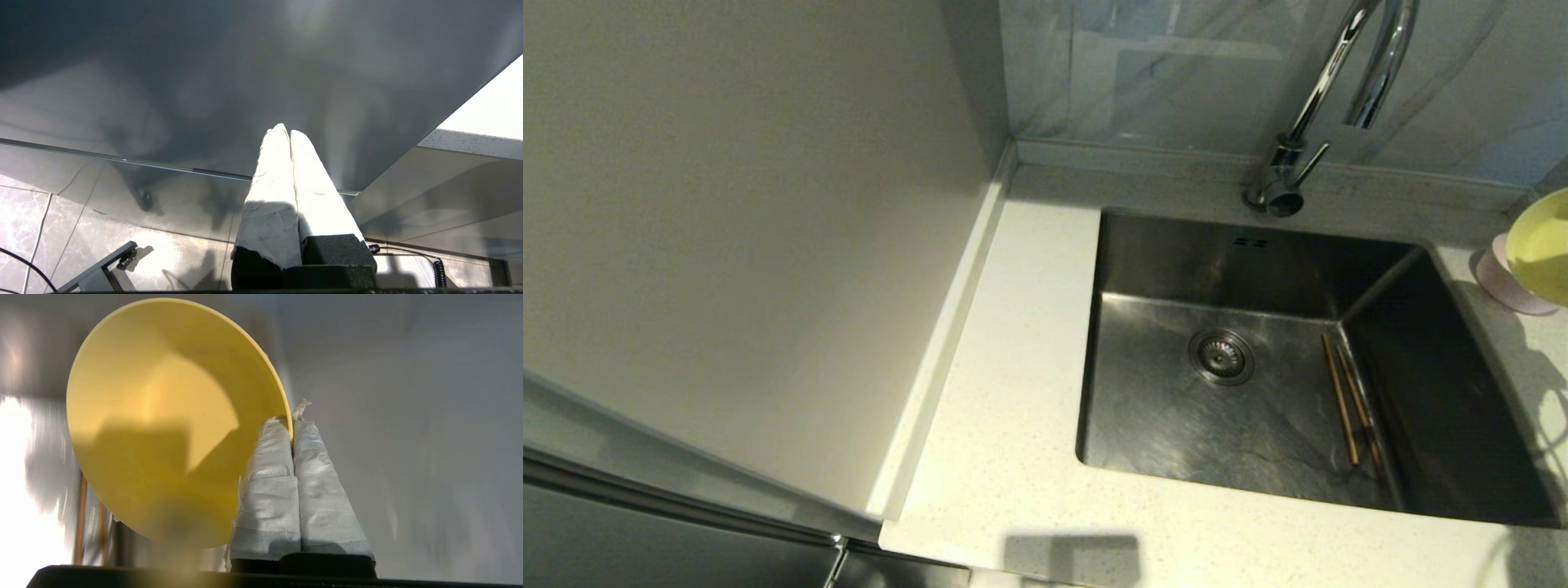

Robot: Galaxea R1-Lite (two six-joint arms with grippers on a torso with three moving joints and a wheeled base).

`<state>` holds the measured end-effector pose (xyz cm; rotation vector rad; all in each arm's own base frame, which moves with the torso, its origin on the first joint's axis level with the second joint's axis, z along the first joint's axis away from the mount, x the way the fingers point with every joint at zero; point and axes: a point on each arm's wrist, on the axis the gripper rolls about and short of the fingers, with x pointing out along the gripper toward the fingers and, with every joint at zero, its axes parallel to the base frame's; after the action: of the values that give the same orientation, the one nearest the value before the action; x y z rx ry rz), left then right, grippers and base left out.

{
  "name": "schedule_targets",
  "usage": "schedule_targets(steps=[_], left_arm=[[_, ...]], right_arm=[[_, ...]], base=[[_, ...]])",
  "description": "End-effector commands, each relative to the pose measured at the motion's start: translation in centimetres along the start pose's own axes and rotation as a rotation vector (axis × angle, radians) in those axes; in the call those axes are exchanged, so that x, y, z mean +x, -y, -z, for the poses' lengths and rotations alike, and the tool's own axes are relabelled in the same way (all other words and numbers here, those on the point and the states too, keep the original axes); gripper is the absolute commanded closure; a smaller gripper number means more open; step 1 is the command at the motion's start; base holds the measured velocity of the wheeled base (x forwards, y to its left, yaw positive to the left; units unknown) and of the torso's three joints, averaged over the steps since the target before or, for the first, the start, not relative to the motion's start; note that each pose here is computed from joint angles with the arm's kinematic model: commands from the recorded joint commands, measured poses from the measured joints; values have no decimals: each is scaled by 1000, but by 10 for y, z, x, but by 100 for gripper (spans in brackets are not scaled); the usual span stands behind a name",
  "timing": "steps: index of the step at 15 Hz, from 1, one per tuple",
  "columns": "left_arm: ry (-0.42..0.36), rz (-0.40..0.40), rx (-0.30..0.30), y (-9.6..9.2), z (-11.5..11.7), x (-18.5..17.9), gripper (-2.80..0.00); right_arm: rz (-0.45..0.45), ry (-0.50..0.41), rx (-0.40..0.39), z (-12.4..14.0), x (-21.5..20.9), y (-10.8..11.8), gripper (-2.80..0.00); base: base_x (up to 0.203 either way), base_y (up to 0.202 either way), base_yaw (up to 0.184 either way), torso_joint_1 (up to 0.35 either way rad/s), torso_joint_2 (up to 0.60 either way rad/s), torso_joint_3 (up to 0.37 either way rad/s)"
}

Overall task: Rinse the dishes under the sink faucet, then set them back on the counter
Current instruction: Put a bowl back to the table from the sink

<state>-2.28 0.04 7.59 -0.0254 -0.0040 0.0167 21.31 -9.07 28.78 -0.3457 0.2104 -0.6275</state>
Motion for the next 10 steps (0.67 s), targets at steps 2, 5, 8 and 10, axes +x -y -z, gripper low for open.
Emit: schedule_targets(steps=[2, 5, 8, 10], left_arm=[[4, 0, -1, 0, 0, 0, 0], [4, 0, -1, 0, 0, 0, 0], [4, 0, -1, 0, 0, 0, 0], [4, 0, -1, 0, 0, 0, 0]], right_arm=[[-14, -297, -10, 25, -16, 16, 0], [-4, -404, -15, 46, -1, 17, 0], [-4, -455, -11, 57, 12, 15, 0], [2, -475, 2, 60, 20, 14, 0]], base=[[0, 0, 0, 0, 0, 0], [0, 0, 0, 0, 0, 0], [0, 0, 0, 0, 0, 0], [0, 0, 0, 0, 0, 0]])
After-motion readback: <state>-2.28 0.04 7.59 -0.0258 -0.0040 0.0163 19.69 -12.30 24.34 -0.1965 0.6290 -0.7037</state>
